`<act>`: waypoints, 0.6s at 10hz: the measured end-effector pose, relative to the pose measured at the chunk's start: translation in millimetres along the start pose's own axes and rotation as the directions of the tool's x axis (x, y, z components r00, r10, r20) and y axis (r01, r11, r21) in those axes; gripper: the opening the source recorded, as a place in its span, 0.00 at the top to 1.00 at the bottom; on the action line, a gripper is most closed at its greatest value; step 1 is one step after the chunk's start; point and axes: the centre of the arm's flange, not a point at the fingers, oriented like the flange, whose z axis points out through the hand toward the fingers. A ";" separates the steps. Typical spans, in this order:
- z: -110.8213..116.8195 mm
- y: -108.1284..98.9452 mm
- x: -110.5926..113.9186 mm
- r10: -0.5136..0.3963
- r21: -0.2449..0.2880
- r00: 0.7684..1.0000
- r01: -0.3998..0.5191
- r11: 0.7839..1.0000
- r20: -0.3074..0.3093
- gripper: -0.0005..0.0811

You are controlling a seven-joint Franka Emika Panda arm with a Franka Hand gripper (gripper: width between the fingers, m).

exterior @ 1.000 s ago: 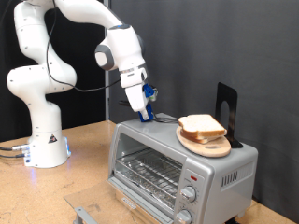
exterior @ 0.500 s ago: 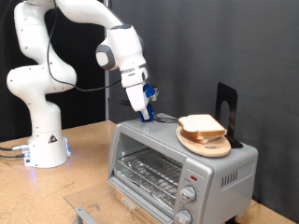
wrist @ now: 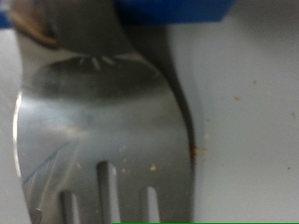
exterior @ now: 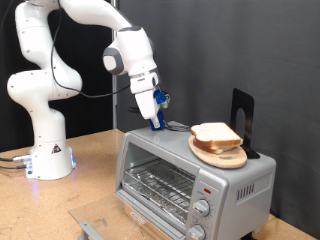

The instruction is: Make a piece of toast with the oven

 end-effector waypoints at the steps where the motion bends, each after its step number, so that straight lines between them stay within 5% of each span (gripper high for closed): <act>1: 0.1 0.5 0.3 0.002 -0.003 1.000 -0.002 1.000 -0.001 0.30; 3: 0.1 1.5 0.9 0.005 -0.004 1.000 -0.005 1.000 -0.001 0.04; 6: -2.4 -0.2 3.0 0.019 0.014 1.000 -0.019 1.000 0.004 0.01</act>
